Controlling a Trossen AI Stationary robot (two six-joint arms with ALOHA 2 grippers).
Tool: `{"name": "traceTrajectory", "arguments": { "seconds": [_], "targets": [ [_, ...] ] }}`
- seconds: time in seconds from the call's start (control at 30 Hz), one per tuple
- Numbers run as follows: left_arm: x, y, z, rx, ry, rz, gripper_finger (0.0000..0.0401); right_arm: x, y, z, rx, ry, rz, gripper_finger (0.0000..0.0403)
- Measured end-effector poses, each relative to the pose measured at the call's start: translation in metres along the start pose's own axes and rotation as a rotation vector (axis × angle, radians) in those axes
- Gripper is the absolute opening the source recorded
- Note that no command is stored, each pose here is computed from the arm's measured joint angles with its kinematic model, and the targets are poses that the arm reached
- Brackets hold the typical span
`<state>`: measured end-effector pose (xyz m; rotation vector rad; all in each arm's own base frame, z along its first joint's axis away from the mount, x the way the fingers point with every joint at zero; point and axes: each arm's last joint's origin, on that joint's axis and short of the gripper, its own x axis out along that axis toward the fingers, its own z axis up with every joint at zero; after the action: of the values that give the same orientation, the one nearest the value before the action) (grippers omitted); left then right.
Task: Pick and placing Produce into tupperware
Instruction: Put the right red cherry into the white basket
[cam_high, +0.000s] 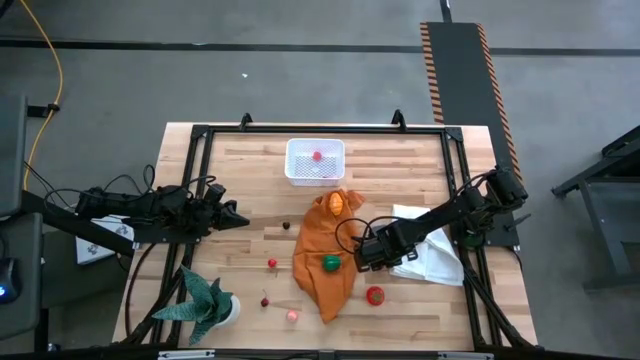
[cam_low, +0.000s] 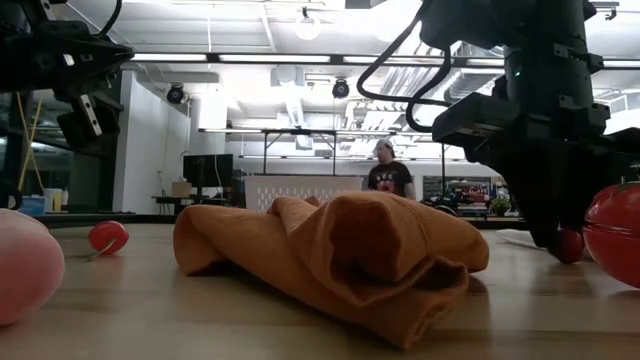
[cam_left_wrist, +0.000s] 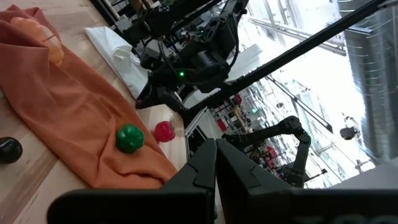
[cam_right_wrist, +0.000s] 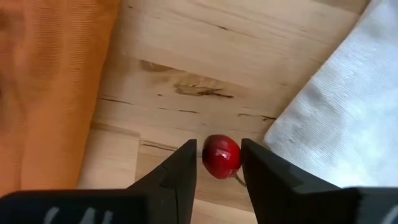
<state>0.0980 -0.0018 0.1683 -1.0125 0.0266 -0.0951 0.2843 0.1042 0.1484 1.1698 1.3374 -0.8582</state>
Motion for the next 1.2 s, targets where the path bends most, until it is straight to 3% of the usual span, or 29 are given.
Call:
{"name": "traceTrajectory", "arguments": {
  "seconds": [0.3,1.2],
  "targets": [
    [0.0000,0.0000,0.0000,0.000,0.001,0.000,0.0001,0.0001,0.0003,-0.0002,-0.002,0.005,0.003,0.0088],
    [0.0000,-0.0001,0.0000,0.000,0.001,0.000,0.0001,-0.0001,0.0006,-0.0005,-0.018,0.017,0.006,0.0086]
  ]
}}
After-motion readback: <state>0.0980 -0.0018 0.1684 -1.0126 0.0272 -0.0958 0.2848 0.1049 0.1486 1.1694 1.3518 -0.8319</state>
